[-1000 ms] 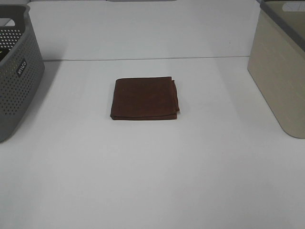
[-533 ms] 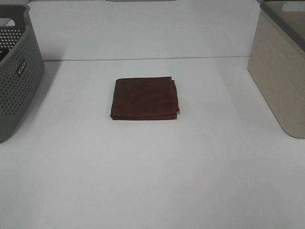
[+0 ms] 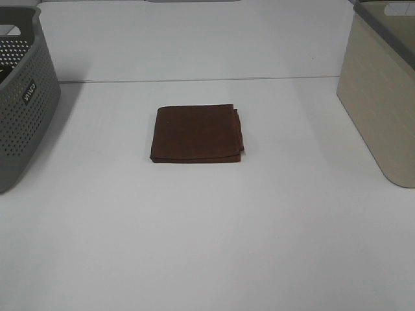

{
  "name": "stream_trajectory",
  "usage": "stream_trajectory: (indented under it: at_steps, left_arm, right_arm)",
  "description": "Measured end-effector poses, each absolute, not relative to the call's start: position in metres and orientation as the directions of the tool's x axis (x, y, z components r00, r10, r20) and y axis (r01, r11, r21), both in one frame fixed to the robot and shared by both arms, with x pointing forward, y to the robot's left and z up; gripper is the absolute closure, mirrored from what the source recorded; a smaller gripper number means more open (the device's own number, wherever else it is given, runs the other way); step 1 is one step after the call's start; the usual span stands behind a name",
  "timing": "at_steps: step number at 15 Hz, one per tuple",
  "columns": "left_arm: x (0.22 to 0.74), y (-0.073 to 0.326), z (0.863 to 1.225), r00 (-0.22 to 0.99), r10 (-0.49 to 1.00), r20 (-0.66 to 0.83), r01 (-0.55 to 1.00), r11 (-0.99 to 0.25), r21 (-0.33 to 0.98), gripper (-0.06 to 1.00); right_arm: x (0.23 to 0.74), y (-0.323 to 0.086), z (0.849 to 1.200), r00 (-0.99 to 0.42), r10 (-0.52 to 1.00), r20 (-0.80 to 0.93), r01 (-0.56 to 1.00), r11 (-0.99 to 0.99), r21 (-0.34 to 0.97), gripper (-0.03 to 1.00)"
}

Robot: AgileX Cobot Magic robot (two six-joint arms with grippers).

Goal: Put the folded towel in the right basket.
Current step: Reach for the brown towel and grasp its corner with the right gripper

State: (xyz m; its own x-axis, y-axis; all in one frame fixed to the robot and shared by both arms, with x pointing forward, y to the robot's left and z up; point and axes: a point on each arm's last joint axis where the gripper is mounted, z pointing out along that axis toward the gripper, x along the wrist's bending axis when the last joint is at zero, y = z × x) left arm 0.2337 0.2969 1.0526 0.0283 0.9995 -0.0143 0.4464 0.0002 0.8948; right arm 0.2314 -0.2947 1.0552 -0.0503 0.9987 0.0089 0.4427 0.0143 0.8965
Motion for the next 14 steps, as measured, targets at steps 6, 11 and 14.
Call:
stream_trajectory:
  at_steps: [6,11,14]
  left_arm:
    - [0.2337,0.2969,1.0526,0.028,0.999,-0.014,0.446,0.0,0.895,-0.03]
    - [0.2337,0.2969,1.0526,0.028,0.999,-0.014,0.446,0.0,0.895,-0.03]
    - [0.2337,0.2969,1.0526,0.028,0.999,-0.014,0.446,0.0,0.895,-0.03]
  right_arm:
    - [0.2314,-0.2947,1.0552,-0.05,0.999,0.009,0.443,0.014,0.897,0.38]
    - [0.2314,-0.2947,1.0552,-0.05,0.999,0.009,0.443,0.014,0.897,0.38]
    - [0.2314,-0.2947,1.0552,-0.05,0.999,0.009,0.443,0.014,0.897,0.38]
